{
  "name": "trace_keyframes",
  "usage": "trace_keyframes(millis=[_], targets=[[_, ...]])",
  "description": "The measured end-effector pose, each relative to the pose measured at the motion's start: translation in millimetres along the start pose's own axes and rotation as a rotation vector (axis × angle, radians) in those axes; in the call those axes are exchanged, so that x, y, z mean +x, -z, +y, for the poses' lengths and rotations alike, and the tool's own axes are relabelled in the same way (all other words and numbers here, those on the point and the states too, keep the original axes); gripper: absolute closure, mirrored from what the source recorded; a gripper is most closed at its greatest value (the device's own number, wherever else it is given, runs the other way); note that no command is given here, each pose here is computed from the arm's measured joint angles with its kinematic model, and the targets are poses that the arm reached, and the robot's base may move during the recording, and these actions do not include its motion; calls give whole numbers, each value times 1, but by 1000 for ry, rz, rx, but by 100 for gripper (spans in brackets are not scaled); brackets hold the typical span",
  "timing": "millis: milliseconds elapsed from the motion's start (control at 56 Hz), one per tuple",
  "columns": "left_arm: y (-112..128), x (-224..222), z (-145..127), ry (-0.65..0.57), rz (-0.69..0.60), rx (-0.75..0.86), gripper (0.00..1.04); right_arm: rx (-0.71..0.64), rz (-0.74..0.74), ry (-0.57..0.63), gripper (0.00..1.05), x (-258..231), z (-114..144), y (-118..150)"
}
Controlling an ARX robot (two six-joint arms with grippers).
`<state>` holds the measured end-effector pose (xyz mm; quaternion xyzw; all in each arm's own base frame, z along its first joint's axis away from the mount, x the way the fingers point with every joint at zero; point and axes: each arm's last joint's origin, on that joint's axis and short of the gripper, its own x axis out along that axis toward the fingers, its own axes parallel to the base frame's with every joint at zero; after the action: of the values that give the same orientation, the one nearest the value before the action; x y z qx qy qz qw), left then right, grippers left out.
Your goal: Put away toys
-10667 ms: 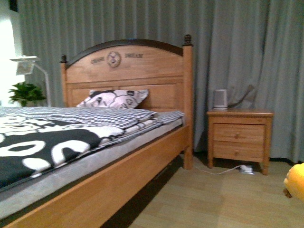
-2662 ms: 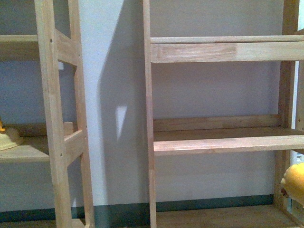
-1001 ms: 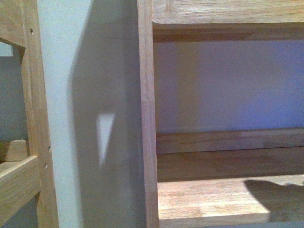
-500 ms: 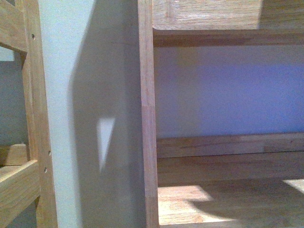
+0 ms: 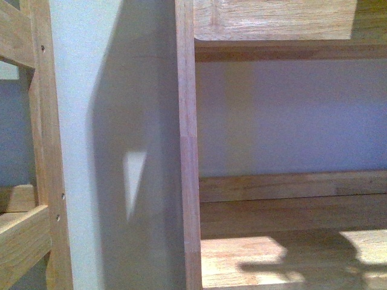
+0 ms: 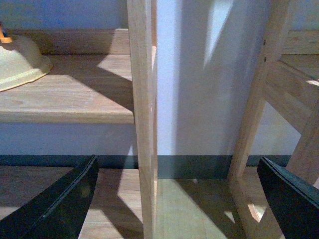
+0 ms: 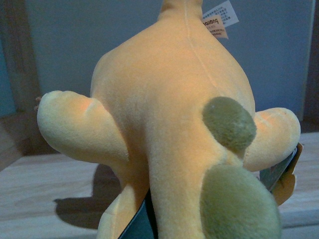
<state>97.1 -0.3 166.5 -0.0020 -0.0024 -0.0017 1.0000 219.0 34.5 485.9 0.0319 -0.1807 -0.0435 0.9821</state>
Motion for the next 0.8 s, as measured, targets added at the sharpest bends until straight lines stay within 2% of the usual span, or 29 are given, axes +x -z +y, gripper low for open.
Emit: trace_keyframes(millis=[286,554,804], targets=[[0,0,0,0,0,0,6,101,12,-50,98,43,20,-16],[0,0,0,0,0,0,6,183,94,-90,98,84,48,-1],[0,0,0,0,0,0,6,267,132,-136,98,102,70,7]])
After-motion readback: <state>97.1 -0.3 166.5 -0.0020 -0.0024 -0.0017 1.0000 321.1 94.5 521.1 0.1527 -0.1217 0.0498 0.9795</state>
